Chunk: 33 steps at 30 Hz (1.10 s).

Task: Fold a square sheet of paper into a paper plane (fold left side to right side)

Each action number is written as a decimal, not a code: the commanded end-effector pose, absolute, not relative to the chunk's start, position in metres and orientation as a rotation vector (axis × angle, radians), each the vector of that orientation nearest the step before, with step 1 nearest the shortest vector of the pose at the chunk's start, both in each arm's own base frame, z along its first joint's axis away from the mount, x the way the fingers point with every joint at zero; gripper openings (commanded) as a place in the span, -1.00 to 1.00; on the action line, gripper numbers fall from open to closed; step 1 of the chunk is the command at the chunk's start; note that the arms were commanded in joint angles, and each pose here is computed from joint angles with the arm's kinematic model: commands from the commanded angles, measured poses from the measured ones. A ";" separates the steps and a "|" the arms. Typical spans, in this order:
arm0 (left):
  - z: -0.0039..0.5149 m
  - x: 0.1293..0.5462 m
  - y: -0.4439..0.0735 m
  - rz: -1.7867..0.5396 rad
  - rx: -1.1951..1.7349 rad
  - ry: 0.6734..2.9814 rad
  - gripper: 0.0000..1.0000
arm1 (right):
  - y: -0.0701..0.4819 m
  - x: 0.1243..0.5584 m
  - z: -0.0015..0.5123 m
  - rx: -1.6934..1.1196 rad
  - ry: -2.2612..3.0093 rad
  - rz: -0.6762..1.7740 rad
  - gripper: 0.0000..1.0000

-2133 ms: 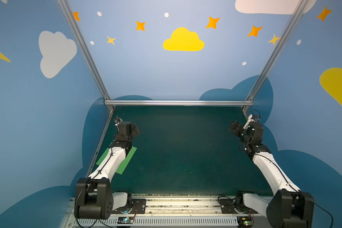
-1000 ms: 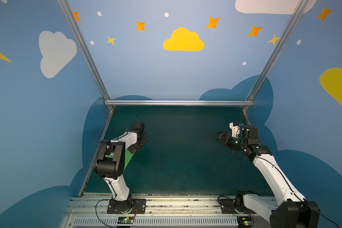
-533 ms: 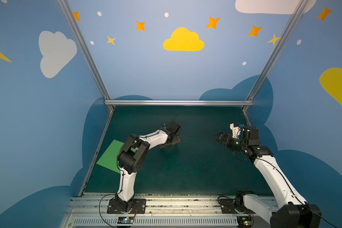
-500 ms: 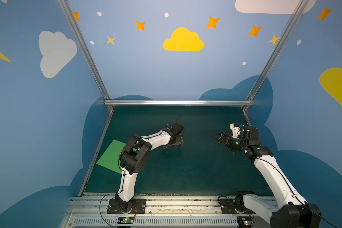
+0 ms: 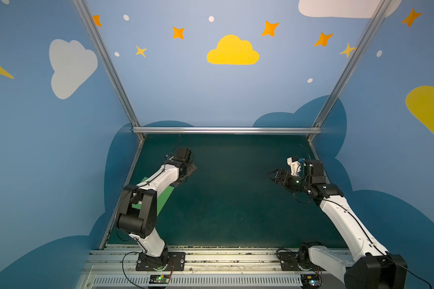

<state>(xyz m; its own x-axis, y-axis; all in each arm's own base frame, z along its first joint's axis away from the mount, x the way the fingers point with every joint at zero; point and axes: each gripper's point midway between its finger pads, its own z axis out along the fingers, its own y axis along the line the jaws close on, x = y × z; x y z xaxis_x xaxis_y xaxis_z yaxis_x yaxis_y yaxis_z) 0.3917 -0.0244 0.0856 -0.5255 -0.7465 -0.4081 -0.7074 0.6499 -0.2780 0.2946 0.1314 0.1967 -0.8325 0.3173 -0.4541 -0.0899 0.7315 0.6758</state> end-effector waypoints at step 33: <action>-0.041 0.355 -0.070 -0.407 -1.466 2.516 1.00 | 0.136 0.283 0.210 0.166 2.352 1.014 0.94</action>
